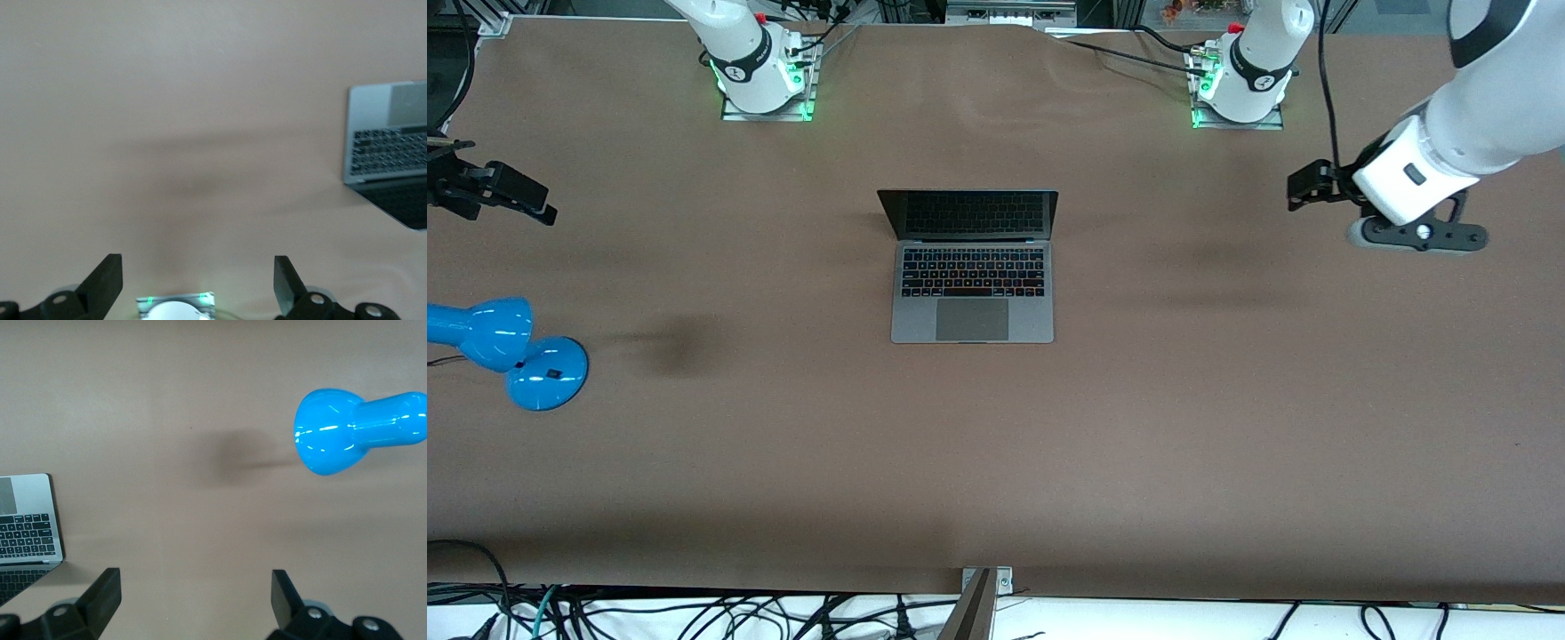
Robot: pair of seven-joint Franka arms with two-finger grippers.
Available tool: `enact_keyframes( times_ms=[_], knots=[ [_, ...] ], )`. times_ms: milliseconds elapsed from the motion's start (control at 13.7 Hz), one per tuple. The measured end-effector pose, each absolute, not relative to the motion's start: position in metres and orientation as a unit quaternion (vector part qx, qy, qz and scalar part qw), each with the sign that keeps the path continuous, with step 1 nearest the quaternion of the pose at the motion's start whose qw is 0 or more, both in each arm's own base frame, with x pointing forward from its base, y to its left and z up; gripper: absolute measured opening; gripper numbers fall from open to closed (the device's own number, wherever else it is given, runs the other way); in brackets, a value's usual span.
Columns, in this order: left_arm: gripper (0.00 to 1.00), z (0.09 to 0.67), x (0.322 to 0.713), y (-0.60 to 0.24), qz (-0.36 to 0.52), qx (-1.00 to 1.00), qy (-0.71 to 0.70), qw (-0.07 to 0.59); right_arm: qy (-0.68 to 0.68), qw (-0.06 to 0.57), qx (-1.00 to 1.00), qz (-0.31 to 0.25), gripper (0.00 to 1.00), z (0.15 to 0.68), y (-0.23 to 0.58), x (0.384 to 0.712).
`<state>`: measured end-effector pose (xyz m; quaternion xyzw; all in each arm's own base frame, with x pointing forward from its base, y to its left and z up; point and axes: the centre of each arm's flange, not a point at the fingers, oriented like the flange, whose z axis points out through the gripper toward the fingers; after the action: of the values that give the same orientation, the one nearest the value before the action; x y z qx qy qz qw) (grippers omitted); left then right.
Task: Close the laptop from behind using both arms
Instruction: 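Move the left gripper and the right gripper toward the laptop screen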
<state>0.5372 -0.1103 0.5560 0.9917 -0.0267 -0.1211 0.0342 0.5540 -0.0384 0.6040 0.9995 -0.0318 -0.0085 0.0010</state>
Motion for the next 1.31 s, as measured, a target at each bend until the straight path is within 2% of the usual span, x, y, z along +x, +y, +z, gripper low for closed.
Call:
enact_keyframes(
  times_ms=[292,730,1096,1315],
  knots=[
    [0.97,0.532,0.523,-0.152,-0.157,0.987,0.001,0.045,-0.032,0.001,0.999,-0.009,1.0,0.604,-0.039,0.554],
    [0.98,0.532,0.486,-0.256,-0.158,0.987,0.024,0.035,-0.032,0.001,0.999,-0.014,1.0,0.603,-0.038,0.553],
    [0.96,0.5,0.468,-0.326,-0.188,0.978,0.068,0.061,0.007,-0.002,0.998,-0.066,1.0,0.594,0.005,0.543],
    [0.93,0.482,0.448,-0.372,-0.203,0.972,0.104,0.056,0.053,0.0,0.987,-0.149,1.0,0.574,0.057,0.526]
  ],
)
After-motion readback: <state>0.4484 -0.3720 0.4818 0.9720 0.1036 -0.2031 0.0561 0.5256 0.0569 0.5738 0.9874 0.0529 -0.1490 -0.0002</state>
